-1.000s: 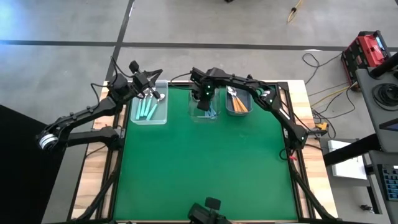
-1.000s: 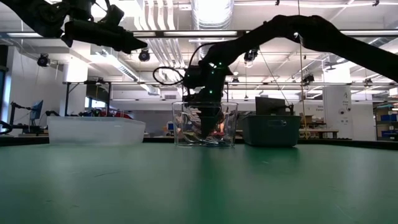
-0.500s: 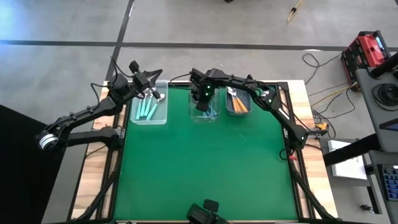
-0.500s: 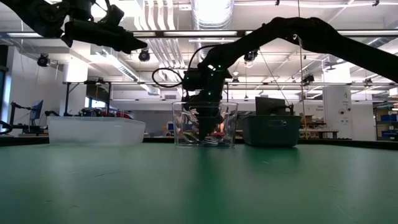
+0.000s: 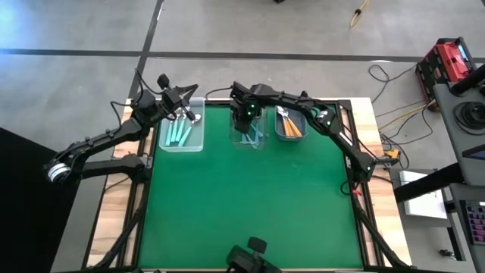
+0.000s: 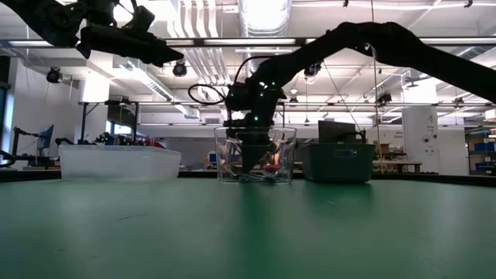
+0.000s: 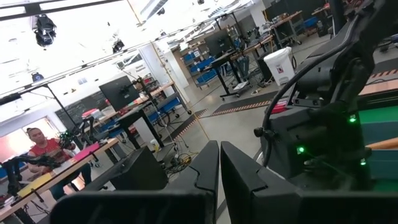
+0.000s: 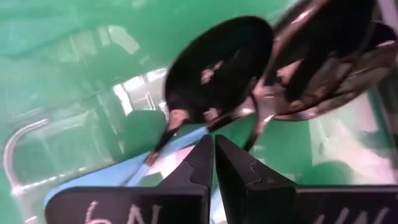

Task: Sort silverware by color (type)
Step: Adjust the blue spoons in the transparent bin

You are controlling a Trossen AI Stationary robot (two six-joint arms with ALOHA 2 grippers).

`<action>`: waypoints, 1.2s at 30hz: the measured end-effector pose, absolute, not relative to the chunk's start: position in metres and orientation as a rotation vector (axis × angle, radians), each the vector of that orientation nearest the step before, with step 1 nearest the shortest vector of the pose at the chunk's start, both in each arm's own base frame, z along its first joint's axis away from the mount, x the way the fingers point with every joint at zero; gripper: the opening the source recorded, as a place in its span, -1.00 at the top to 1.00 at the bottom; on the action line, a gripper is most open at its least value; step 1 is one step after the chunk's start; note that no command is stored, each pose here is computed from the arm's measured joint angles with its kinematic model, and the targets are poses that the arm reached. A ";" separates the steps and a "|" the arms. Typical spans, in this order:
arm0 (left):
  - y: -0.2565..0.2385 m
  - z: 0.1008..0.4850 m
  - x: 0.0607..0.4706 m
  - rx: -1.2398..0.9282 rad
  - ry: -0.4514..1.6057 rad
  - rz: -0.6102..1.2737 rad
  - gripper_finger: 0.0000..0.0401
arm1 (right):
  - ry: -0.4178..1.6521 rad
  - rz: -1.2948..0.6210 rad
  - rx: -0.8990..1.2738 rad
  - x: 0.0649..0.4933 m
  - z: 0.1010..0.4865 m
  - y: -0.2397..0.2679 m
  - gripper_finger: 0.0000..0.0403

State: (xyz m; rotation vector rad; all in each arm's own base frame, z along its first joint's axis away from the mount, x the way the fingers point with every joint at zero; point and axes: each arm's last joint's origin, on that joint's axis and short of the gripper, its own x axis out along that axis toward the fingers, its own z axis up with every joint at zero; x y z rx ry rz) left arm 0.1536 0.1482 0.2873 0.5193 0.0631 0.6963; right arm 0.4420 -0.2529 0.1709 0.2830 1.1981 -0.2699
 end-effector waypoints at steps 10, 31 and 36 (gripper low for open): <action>0.148 0.287 0.154 0.519 0.063 0.696 1.00 | 1.159 -0.270 0.275 0.444 0.168 -0.256 0.96; 0.148 0.287 0.154 0.519 0.063 0.696 1.00 | 1.268 -0.241 0.384 0.428 0.177 -0.247 0.96; 0.148 0.287 0.154 0.519 0.063 0.696 1.00 | 1.293 -0.189 0.418 0.428 0.167 -0.239 0.96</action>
